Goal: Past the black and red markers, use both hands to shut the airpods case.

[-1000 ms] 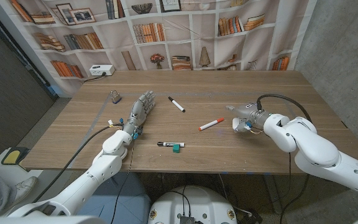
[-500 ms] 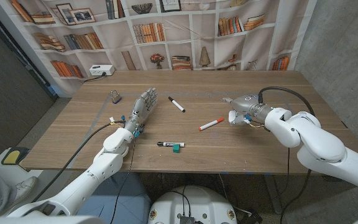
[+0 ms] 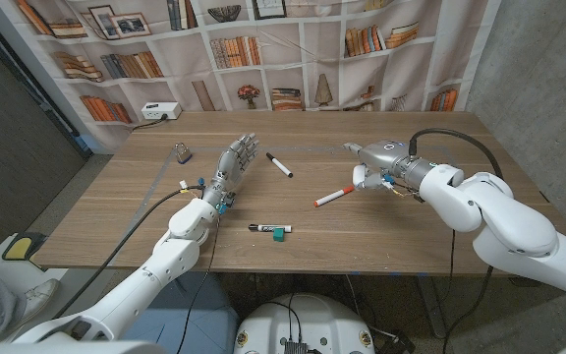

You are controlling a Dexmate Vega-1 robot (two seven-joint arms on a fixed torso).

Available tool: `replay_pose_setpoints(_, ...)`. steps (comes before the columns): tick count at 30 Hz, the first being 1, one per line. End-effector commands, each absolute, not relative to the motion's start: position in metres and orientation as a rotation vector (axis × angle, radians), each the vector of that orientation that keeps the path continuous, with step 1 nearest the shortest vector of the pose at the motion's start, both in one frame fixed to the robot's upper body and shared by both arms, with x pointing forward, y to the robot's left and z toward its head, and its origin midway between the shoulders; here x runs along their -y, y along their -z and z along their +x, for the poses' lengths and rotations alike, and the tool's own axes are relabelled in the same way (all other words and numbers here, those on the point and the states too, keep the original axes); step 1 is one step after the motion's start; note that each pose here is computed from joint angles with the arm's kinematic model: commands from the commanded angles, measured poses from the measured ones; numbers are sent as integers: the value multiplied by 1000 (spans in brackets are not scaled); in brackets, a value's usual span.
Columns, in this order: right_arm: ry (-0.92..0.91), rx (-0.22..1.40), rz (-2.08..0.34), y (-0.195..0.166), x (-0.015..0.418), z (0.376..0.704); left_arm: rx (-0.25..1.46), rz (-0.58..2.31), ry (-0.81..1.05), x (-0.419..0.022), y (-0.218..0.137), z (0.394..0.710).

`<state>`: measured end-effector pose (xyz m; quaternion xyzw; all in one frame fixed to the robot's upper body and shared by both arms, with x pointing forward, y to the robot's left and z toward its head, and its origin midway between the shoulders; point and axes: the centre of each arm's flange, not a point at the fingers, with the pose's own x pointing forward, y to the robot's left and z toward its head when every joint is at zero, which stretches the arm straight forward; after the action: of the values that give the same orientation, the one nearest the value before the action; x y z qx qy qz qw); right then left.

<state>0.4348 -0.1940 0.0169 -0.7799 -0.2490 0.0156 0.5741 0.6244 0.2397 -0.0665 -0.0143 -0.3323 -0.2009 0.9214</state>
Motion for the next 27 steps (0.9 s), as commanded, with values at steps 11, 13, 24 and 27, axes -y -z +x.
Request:
replay_pose_setpoints(11, 18, 697, -1907, -58, 171, 403, 675, 3, 476, -224, 58, 615)
replay_pose_setpoints(13, 19, 704, -1906, -59, 170, 402, 674, 2, 484, -222, 58, 615)
replay_pose_setpoints(24, -11, 768, -1865, -64, 160, 400, 676, 22, 551, -206, 53, 610)
replay_pose_setpoints(27, -5, 792, -1850, -65, 157, 400, 679, 22, 548, -202, 52, 610)
